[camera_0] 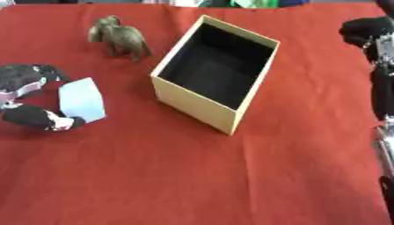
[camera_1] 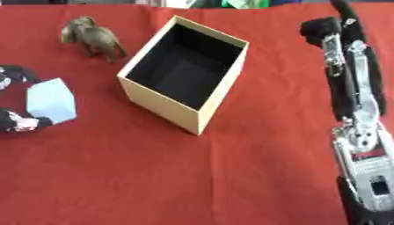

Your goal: Pick up objects on the table and place them in the box.

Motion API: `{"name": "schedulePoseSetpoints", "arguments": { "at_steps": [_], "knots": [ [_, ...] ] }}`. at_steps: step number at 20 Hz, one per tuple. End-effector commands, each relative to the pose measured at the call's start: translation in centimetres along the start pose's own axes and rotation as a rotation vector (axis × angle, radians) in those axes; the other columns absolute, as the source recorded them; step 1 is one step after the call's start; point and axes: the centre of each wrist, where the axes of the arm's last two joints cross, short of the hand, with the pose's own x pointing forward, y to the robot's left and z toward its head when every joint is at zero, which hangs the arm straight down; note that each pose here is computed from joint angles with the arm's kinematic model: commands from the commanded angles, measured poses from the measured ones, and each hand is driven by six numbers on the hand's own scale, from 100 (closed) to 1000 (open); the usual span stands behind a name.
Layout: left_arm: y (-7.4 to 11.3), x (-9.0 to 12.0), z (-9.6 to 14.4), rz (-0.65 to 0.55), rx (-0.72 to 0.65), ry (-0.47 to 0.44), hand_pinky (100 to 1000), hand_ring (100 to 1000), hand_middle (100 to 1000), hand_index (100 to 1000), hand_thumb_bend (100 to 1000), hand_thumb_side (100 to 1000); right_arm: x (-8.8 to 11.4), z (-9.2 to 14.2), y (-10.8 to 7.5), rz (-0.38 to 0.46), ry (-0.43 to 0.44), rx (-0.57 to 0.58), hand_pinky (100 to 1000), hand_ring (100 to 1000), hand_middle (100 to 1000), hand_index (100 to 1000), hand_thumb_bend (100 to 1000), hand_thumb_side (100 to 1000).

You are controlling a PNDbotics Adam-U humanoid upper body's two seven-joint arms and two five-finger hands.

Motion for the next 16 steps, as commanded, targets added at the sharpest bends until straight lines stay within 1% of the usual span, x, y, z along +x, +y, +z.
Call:
{"name": "schedulePoseSetpoints", "arguments": {
  "at_steps": [1,3,6,12,16],
  "knots": [
    [1.2,-0.6,0.4,-0.036,0.054,0.031,789,954,922,937,586,741,0.4,-0.3,-0.3,0.006,-0.02,0.011,808,757,672,1000,100,903],
    [1.4,-0.5,0.4,-0.057,0.069,0.037,790,955,922,937,594,734,0.3,-0.3,-0.3,0.005,-0.019,0.012,809,757,672,1000,100,904],
    [1.4,-0.4,0.2,-0.071,0.068,0.04,788,953,918,933,580,740,0.4,-0.3,-0.2,-0.001,-0.019,0.017,809,757,671,1000,100,905],
    [0.9,-0.7,-0.6,-0.069,0.014,0.037,787,952,913,928,584,760,0.4,-0.3,-0.1,-0.008,-0.02,0.019,810,758,671,1000,100,905],
    [0.6,-1.0,-1.0,-0.051,-0.013,0.03,784,950,913,927,553,767,0.3,-0.3,-0.1,-0.009,-0.018,0.017,810,759,672,1000,100,906]
  ]
}}
